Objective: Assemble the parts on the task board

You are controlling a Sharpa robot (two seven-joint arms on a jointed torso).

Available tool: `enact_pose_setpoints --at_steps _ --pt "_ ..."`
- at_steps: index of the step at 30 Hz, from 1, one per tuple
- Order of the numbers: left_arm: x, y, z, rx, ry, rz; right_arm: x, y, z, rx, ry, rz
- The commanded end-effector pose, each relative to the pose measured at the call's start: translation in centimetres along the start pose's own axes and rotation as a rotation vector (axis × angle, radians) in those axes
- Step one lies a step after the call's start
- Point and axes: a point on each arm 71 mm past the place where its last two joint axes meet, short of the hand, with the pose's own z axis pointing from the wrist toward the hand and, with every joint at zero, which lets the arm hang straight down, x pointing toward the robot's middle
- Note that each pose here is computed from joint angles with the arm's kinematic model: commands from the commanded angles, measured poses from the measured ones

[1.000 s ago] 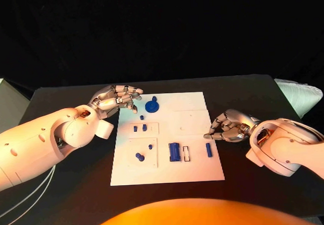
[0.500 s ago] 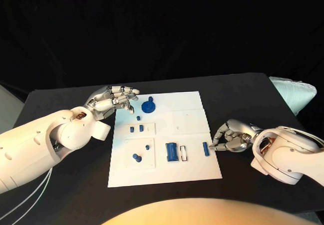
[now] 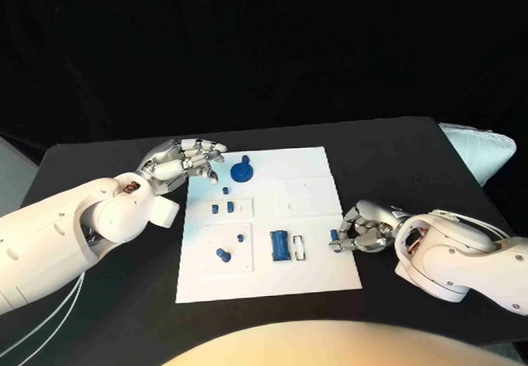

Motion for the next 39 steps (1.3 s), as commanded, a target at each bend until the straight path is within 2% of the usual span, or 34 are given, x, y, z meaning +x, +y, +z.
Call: enact_pose_setpoints --at_steps 1,12,28,34,39 --pt "0.25 -0.03 0.06 0.009 0.022 -0.008 0.1 -0.1 0.2 0.021 -0.007 -0.049" --pt "0.19 0.03 -0.01 0.004 0.025 -0.009 0.7 0.2 1.0 0.022 -0.012 -0.123" --pt "0.19 0.07 -0.12 -0.003 0.033 -0.009 1.6 0.5 1.3 0.003 0.029 -0.272" --pt "0.22 0.07 -0.14 -0.005 0.037 -0.009 1.7 0.7 1.2 -0.003 0.025 -0.276" --pt "0.23 0.08 -0.16 -0.006 0.038 -0.009 1.7 0.9 1.2 -0.01 -0.002 -0.23"
